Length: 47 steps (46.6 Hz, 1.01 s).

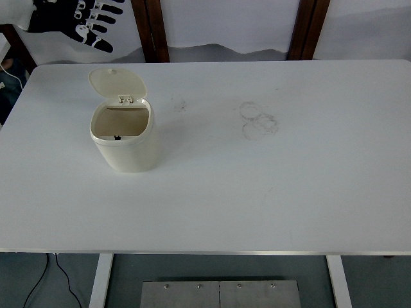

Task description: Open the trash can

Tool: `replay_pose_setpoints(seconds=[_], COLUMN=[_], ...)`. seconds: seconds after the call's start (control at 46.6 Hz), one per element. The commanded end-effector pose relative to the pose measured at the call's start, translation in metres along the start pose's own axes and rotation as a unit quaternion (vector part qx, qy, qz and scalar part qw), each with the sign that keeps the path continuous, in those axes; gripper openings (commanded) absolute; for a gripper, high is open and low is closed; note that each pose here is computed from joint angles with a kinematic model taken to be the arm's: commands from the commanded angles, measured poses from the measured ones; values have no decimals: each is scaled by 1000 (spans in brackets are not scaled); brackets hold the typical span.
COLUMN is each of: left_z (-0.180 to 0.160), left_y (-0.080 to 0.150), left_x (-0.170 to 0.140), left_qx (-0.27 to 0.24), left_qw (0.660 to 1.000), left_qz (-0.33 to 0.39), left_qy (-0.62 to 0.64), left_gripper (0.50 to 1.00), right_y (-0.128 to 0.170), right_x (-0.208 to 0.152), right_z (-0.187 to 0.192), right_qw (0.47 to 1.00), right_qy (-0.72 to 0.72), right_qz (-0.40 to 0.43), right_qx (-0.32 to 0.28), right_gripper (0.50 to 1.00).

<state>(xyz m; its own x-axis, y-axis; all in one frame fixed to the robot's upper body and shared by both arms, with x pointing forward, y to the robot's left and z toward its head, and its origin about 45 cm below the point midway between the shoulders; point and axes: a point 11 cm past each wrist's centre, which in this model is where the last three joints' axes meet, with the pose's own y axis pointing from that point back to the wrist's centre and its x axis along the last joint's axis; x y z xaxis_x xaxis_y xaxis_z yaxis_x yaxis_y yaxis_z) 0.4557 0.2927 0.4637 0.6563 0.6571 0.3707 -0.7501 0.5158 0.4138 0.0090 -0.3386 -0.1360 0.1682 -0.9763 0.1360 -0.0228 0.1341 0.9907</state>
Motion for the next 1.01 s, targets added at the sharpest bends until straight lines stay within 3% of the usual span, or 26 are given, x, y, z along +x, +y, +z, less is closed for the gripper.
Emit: replay_pose_setpoints(seconds=[0.0,0.193,0.322,0.623,0.988], left_z=[7,20,14,-24,-100], left_y=[2,13,20,32,46], left_x=[10,41,56,80,99], left_qx=[-32,-144,-189,-253,-277], left_qw=[999,985,970,927,865], left_qz=[15,64,95,139,204], left_qy=[19,77,120,241,366], left_gripper=[1000,1000,1000,1000,1000], right_y=[0,0,0,0,0], right_x=[0,0,0,0,0], right_z=[0,0,0,0,0], right_qw=[1000,1000,1000,1000,1000], right_qy=[1,1,1,1,1], right_qz=[0,-1,-1,-1,-1], right_qx=[0,0,0,0,0], right_gripper=[995,995,995,995,995])
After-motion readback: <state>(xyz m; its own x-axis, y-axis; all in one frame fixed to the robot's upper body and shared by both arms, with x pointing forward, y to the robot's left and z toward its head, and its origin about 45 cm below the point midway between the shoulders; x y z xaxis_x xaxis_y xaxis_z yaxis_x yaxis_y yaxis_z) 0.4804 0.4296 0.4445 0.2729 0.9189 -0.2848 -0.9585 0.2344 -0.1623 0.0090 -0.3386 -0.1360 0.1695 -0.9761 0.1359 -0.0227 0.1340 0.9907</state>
